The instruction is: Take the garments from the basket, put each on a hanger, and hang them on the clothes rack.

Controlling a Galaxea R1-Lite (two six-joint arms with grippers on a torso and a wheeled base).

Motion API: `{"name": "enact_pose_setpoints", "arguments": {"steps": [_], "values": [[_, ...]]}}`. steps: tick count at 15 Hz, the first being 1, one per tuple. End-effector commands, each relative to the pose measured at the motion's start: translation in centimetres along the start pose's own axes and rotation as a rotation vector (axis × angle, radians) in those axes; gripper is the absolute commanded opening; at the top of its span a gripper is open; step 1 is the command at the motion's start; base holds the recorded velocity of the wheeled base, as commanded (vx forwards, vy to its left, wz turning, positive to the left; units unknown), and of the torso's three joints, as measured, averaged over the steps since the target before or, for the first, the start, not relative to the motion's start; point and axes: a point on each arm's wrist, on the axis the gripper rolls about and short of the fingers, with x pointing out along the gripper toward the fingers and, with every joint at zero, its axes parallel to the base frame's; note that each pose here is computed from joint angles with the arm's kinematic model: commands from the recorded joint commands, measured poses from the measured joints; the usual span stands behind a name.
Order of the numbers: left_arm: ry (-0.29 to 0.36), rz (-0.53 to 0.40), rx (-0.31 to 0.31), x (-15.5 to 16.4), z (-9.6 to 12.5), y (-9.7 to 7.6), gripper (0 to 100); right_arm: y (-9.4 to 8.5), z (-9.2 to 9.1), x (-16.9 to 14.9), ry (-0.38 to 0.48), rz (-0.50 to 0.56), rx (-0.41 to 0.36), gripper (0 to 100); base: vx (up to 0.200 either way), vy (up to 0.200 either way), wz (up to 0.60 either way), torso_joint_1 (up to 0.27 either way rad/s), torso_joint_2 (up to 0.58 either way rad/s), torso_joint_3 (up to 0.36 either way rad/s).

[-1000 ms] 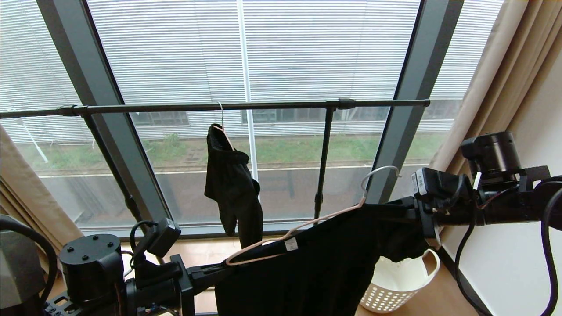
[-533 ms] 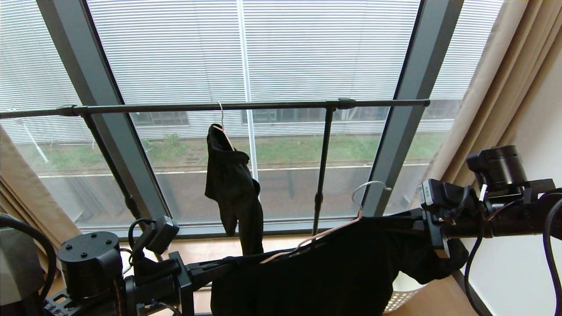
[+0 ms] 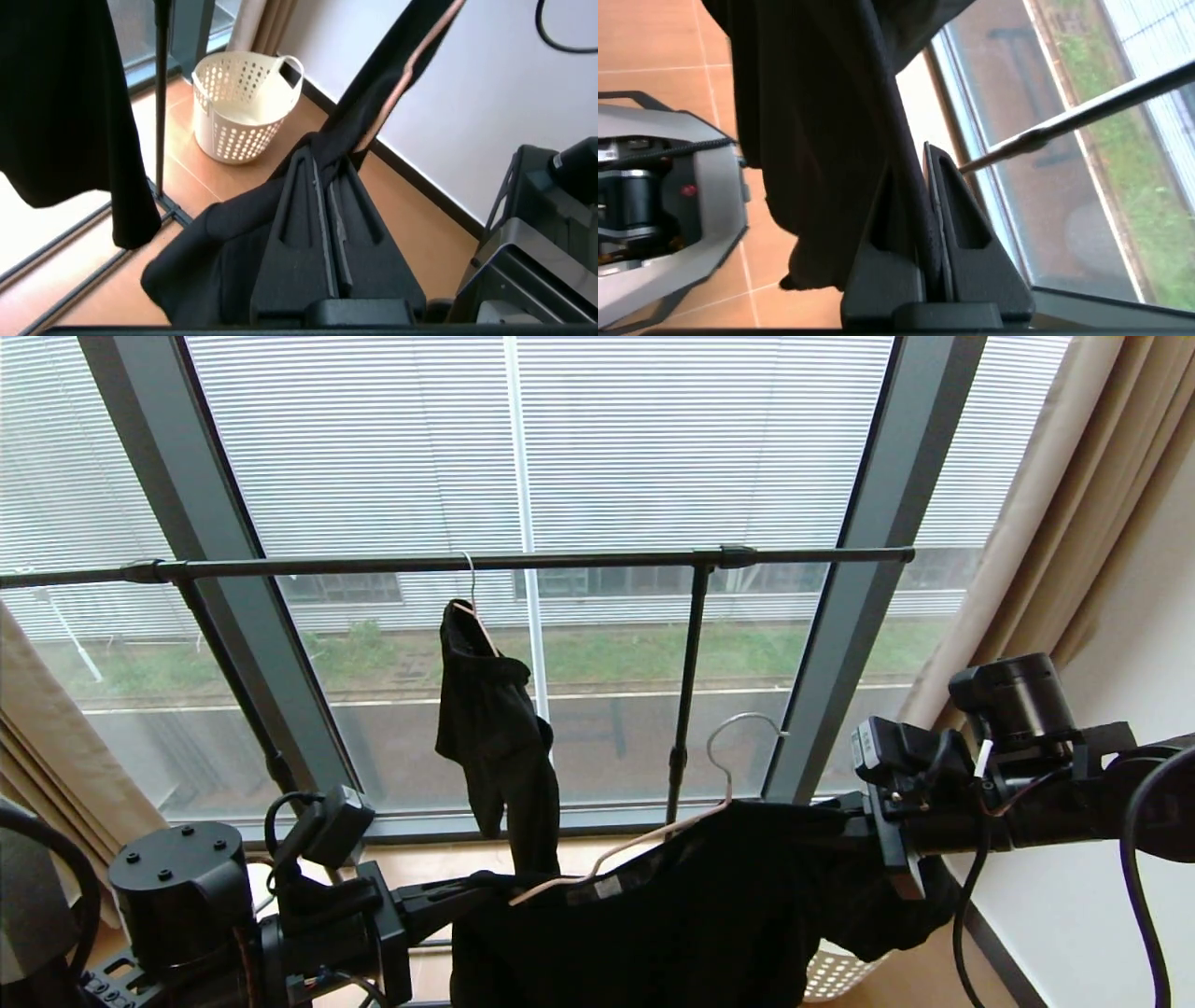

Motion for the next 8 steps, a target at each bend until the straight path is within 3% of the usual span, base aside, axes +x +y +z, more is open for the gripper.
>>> {"name": "enact_pose_setpoints", "arguments": {"steps": [1, 5, 8], "values": [[-0.042, -0.006, 0.030, -0.5, 0.9, -0.5, 0, 0.1, -0.2, 1.6, 0.005, 0.035, 0.008, 0, 0.000, 0.000, 0.00, 0.000, 0.00, 0.000], [-0.057, -0.007, 0.041, -0.8, 1.2, -0.8, 0, 0.2, -0.5, 2.5, 0.046, 0.023, 0.035, 0, 0.000, 0.000, 0.00, 0.000, 0.00, 0.000], [-0.069, -0.012, 0.051, -1.0, 1.5, -1.1, 0, 1.1, 0.2, 3.6, 0.063, 0.042, 0.055, 0, 0.000, 0.000, 0.00, 0.000, 0.00, 0.000]]}}
